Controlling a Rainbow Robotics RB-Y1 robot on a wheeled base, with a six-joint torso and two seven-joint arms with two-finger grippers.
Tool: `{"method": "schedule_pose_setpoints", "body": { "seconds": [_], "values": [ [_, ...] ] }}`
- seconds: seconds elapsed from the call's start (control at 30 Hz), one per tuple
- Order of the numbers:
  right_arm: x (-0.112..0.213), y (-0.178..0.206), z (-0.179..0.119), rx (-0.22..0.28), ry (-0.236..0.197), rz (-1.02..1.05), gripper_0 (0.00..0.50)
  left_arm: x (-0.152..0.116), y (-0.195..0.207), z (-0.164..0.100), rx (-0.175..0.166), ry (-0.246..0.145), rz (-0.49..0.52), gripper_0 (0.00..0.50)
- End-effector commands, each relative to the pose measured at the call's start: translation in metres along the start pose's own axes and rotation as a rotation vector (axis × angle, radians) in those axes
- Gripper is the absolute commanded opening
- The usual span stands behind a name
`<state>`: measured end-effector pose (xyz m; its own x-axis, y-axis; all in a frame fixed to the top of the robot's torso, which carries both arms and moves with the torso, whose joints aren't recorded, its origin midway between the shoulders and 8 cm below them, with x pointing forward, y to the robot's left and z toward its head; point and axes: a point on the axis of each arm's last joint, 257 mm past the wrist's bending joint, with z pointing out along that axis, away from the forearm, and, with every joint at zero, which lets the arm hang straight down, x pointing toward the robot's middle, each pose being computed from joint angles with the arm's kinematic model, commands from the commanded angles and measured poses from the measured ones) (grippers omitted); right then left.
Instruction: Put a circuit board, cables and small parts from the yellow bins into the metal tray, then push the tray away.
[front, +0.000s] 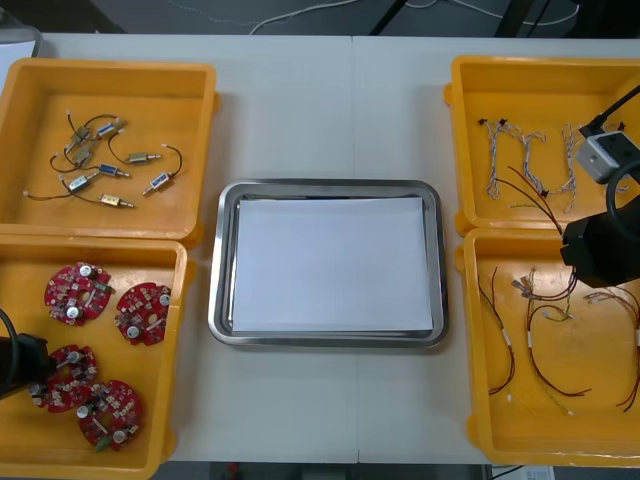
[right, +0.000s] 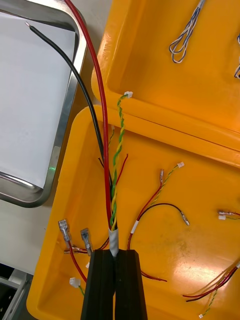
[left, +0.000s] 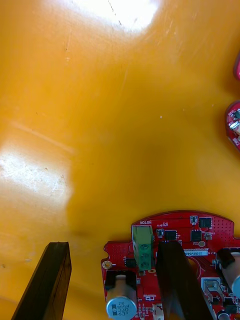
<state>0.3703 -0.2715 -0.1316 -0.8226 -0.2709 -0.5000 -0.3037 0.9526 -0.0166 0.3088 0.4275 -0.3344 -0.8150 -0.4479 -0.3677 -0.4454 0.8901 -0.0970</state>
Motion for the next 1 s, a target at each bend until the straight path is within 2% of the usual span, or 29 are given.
{"method": "schedule_pose_setpoints", "body": {
  "seconds": [0.03, 0.1, 0.2, 0.27, 0.3, 0.37, 0.4, 0.43, 0.47, 0.73, 0.87, 1.0],
  "values": [
    [-0.009, 0.009, -0.005, 0.001, -0.031, -0.020, 0.000, 0.007, -0.009, 0.004, 0.007, -0.003, 0.006, 0.500],
    [-0.009, 0.009, -0.005, 0.001, -0.031, -0.020, 0.000, 0.008, -0.010, 0.005, 0.007, -0.002, 0.003, 0.500],
    [-0.009, 0.009, -0.005, 0.001, -0.031, -0.020, 0.000, 0.008, -0.011, 0.006, 0.005, -0.002, 0.004, 0.410],
    [-0.009, 0.009, -0.005, 0.001, -0.031, -0.020, 0.000, 0.008, -0.010, 0.006, 0.002, -0.002, 0.001, 0.294],
    [-0.009, 0.009, -0.005, 0.001, -0.031, -0.020, 0.000, 0.008, -0.011, 0.006, 0.003, -0.003, 0.001, 0.262],
    [-0.009, 0.009, -0.005, 0.001, -0.031, -0.020, 0.000, 0.007, -0.011, 0.006, 0.001, -0.004, 0.002, 0.133],
    [-0.009, 0.009, -0.005, 0.001, -0.031, -0.020, 0.000, 0.008, -0.011, 0.006, 0.003, -0.001, 0.000, 0.102],
    [-0.009, 0.009, -0.005, 0.001, -0.031, -0.020, 0.000, 0.007, -0.012, 0.006, 0.005, -0.002, -0.001, 0.030],
    [-0.009, 0.009, -0.005, 0.001, -0.031, -0.020, 0.000, 0.007, -0.012, 0.005, 0.005, -0.004, -0.001, 0.000],
    [-0.009, 0.009, -0.005, 0.001, -0.031, -0.020, 0.000, 0.001, -0.017, 0.002, 0.007, -0.010, 0.007, 0.000],
    [-0.009, 0.009, -0.005, 0.001, -0.031, -0.020, 0.000, -0.010, -0.019, -0.014, 0.009, -0.020, 0.017, 0.000],
    [-0.009, 0.009, -0.005, 0.001, -0.031, -0.020, 0.000, -0.022, -0.019, -0.030, -0.003, -0.027, 0.045, 0.000]
  ]
}}
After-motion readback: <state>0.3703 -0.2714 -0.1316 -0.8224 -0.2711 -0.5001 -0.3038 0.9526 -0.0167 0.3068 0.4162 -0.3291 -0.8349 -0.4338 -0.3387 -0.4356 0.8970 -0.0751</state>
